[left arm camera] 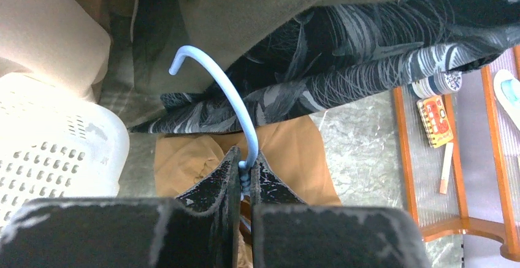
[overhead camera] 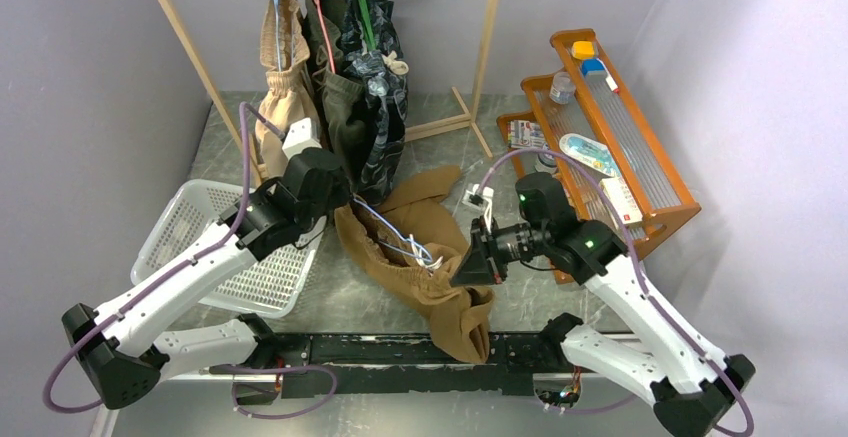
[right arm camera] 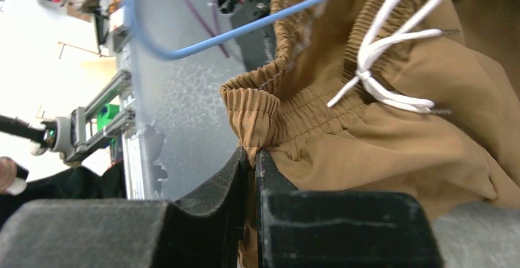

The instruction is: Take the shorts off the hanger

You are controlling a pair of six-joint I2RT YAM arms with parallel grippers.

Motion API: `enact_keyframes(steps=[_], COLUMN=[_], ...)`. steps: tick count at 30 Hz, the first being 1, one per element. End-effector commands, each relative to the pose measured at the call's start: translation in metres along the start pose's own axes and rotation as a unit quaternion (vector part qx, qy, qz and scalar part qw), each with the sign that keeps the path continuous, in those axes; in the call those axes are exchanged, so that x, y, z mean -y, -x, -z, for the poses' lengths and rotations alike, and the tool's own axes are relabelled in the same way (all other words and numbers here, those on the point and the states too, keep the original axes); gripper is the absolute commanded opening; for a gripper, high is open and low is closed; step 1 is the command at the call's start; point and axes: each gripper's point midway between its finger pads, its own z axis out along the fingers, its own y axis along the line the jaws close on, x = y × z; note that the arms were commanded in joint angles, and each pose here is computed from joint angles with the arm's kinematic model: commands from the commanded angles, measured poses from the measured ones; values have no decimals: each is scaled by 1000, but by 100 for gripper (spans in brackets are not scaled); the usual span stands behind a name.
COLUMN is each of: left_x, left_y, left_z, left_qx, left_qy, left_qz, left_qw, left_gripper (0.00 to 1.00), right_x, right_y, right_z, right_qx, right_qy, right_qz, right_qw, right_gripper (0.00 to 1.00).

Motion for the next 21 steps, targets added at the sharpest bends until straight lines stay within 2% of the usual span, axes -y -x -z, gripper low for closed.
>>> enact_keyframes(steps=[1, 3, 5, 9, 12, 14, 16, 18, 21], left_x=[10, 10, 13, 19, 24, 26, 24, 20, 15], left_y=[3, 1, -3, -9, -9, -8, -9, -12, -20], left_z=[3, 5, 7, 13, 22, 27, 29, 29, 28], left_qx=[4, 3, -2, -18, -19, -16, -18, -23, -35], left_qy=[-35, -46, -61, -95, -121, -136, -138, -131, -123], left_qz=[17, 17, 14, 4, 7, 9, 13, 18, 22], left_qw=[999, 999, 998, 995, 992, 991, 990, 991, 991], left_gripper=[7, 7, 7, 7, 7, 7, 7, 7, 7], right_x=[53, 98, 126, 128, 130, 129, 131, 138, 158], right_y=[-1, 5, 14, 62, 112, 135, 138, 122, 61], right_z=[-4, 4, 10, 2, 24, 33, 25, 10, -19], right_qx=[-6, 15, 40, 109, 179, 201, 190, 157, 82], right_qy=[-125, -245, -317, -302, -347, -361, -346, -331, -307], right_qz=[-21, -54, -79, -52, -19, 10, 27, 3, -58], right_qw=[992, 968, 944, 946, 921, 911, 918, 930, 946], right_gripper=[0, 0, 0, 0, 0, 0, 0, 0, 8])
